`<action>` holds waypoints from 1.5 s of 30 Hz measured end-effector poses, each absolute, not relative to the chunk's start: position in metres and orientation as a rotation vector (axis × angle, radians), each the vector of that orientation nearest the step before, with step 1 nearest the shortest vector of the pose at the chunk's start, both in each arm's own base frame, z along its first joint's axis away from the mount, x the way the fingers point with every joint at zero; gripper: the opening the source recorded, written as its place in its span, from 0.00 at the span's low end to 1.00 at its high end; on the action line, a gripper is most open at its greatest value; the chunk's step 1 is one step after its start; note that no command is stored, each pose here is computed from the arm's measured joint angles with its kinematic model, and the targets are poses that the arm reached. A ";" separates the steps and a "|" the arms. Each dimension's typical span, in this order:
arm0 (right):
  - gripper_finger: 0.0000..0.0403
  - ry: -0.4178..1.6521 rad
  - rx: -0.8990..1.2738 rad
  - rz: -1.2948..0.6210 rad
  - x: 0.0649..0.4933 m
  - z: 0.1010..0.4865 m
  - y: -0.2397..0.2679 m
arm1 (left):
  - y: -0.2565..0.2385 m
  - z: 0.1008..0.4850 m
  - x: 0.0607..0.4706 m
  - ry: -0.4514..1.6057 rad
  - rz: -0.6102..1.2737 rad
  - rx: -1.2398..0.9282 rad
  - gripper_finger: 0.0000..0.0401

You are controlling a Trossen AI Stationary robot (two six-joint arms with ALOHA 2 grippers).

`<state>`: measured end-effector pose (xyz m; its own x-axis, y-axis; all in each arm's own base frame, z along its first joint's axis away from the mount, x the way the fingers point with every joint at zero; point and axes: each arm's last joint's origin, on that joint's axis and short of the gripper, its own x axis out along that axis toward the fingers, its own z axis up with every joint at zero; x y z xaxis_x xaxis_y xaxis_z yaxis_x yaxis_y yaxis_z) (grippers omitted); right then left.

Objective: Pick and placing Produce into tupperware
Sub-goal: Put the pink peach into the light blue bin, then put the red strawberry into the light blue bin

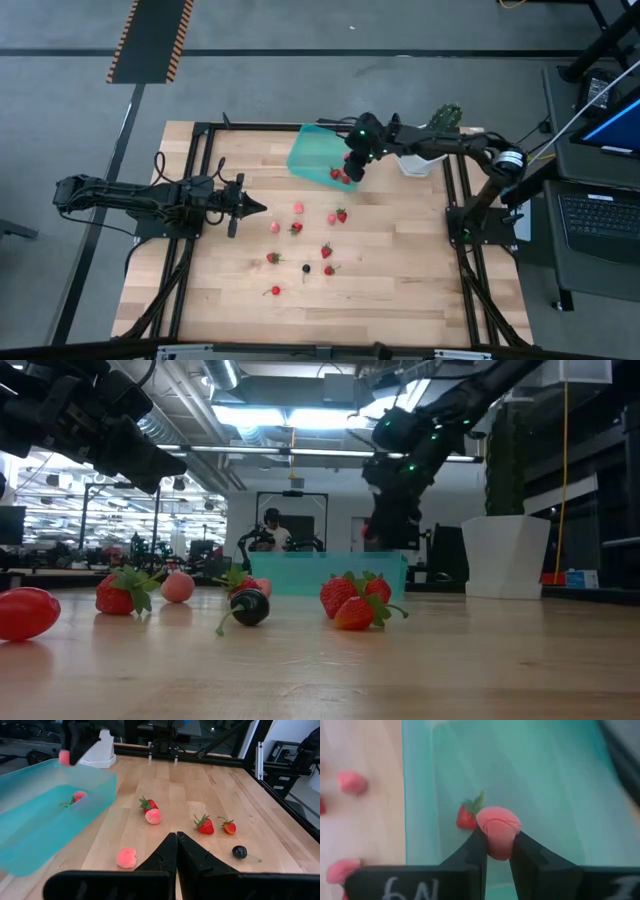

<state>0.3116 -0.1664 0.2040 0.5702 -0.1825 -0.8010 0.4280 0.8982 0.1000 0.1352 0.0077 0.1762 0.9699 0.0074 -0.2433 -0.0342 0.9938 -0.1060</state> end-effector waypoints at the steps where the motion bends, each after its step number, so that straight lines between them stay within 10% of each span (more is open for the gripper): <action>1: 0.15 0.918 0.295 -0.356 0.315 0.201 -0.168 | 0.008 0.176 0.135 0.245 0.021 -0.110 0.00; 26: 0.15 1.076 0.333 -0.339 0.328 0.175 -0.185 | 0.008 0.176 0.135 0.247 0.021 -0.110 0.00; 34: 0.42 1.070 0.365 -0.359 0.328 0.175 -0.185 | 0.008 0.176 0.135 0.248 0.021 -0.110 0.00; 45: 0.38 1.067 0.377 -0.369 0.329 0.175 -0.185 | 0.008 0.176 0.135 0.249 0.021 -0.110 0.00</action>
